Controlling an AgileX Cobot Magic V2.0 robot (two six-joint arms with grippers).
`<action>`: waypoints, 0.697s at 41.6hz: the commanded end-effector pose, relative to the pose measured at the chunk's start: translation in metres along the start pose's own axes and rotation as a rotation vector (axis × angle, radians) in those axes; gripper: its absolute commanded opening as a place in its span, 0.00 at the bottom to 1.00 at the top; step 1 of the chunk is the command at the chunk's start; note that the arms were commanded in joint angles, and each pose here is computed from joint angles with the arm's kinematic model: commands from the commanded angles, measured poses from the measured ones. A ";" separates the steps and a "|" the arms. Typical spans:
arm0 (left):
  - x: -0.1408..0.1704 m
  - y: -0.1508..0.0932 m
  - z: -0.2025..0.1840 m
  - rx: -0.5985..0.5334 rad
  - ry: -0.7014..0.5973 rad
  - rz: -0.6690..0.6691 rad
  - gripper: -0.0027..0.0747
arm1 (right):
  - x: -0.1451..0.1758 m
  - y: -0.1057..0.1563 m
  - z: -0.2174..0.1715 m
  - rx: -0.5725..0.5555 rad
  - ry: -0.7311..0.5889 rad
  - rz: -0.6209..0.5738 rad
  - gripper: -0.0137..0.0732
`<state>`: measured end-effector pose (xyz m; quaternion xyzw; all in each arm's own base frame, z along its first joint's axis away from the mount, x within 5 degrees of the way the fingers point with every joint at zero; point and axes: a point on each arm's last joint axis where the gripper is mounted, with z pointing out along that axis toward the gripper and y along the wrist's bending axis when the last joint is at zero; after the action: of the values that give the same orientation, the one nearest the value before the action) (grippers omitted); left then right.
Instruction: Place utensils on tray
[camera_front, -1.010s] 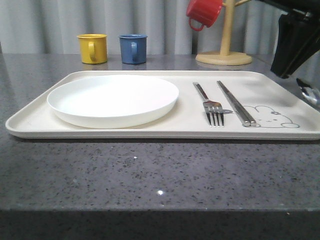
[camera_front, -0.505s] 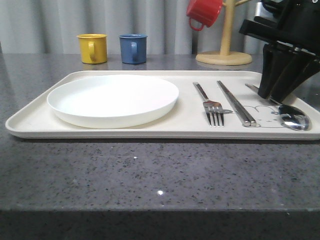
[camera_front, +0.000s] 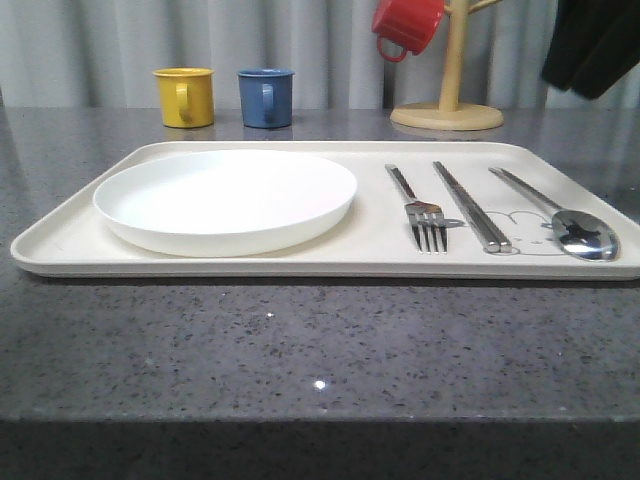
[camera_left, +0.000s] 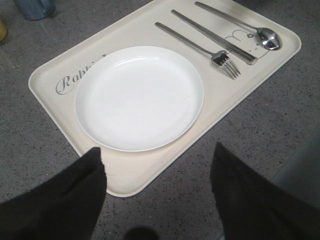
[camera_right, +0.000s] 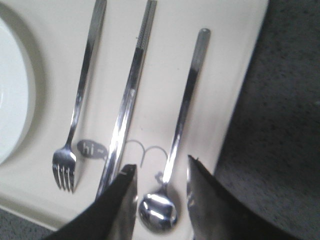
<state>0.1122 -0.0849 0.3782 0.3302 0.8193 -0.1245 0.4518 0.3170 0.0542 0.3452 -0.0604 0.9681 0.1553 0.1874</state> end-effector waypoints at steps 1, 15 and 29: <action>-0.013 0.000 -0.007 -0.001 -0.106 -0.008 0.60 | 0.019 0.012 -0.056 0.047 -0.107 -0.080 0.47; -0.013 0.000 -0.007 -0.001 -0.106 -0.008 0.60 | 0.115 0.024 -0.126 0.129 -0.352 -0.150 0.47; -0.013 0.000 -0.007 -0.001 -0.106 -0.008 0.60 | 0.219 0.023 -0.133 0.141 -0.592 -0.185 0.47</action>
<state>0.1122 -0.0849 0.3782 0.3302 0.8193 -0.1245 0.4518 0.0796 0.0221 0.3843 -0.0872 0.8977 0.0880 0.4228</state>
